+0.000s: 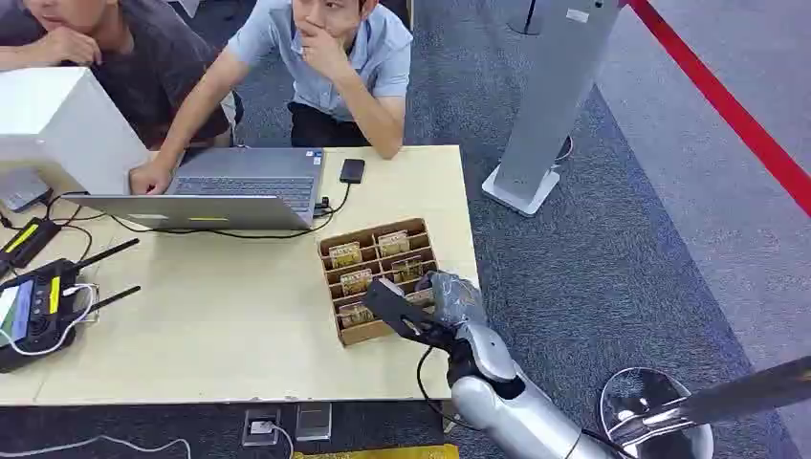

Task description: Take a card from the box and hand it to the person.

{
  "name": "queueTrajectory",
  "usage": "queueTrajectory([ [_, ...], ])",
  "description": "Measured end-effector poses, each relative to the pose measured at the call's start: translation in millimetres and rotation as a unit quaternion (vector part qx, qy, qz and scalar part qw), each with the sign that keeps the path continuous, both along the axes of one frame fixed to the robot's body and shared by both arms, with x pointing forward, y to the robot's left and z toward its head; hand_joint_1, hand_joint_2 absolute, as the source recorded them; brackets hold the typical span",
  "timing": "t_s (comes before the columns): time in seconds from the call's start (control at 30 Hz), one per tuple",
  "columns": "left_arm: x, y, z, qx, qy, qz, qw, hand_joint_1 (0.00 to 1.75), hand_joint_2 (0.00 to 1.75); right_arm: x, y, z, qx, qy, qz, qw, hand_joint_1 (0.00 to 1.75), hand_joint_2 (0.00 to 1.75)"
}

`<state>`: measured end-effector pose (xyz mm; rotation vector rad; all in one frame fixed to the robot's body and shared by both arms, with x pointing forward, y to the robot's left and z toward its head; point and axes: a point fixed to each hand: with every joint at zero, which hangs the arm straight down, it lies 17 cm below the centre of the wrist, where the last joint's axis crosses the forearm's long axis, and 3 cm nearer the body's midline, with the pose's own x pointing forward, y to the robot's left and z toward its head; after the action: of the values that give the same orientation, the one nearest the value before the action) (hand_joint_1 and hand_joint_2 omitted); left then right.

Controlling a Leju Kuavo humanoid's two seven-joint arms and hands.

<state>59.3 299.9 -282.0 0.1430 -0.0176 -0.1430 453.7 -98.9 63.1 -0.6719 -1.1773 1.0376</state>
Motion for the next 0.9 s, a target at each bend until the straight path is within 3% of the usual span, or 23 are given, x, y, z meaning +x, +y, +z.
queueTrajectory([
  [0.1,0.1,-0.3,0.0,0.000,0.000,0.000,1.000,0.00,1.75,0.4,0.0,-0.7,0.001,0.001,0.000,1.000,0.96,1.75],
  [0.2,0.1,-0.3,0.0,0.000,0.000,0.000,1.000,0.00,1.75,0.6,0.0,-0.3,0.003,0.000,0.000,1.000,1.29,1.75],
  [0.5,0.7,0.9,0.0,0.004,-0.002,0.000,1.000,0.00,1.75,2.1,1.0,3.0,0.007,-0.011,0.002,1.000,1.50,1.75],
  [0.53,0.8,0.9,0.0,0.004,-0.002,0.000,1.000,0.00,1.75,2.3,1.2,3.5,0.007,-0.012,0.002,1.000,1.59,1.75],
  [0.9,8.3,4.6,0.2,0.013,-0.024,0.001,1.000,0.00,1.75,3.4,1.4,6.1,0.003,-0.022,0.006,1.000,1.59,1.75],
])
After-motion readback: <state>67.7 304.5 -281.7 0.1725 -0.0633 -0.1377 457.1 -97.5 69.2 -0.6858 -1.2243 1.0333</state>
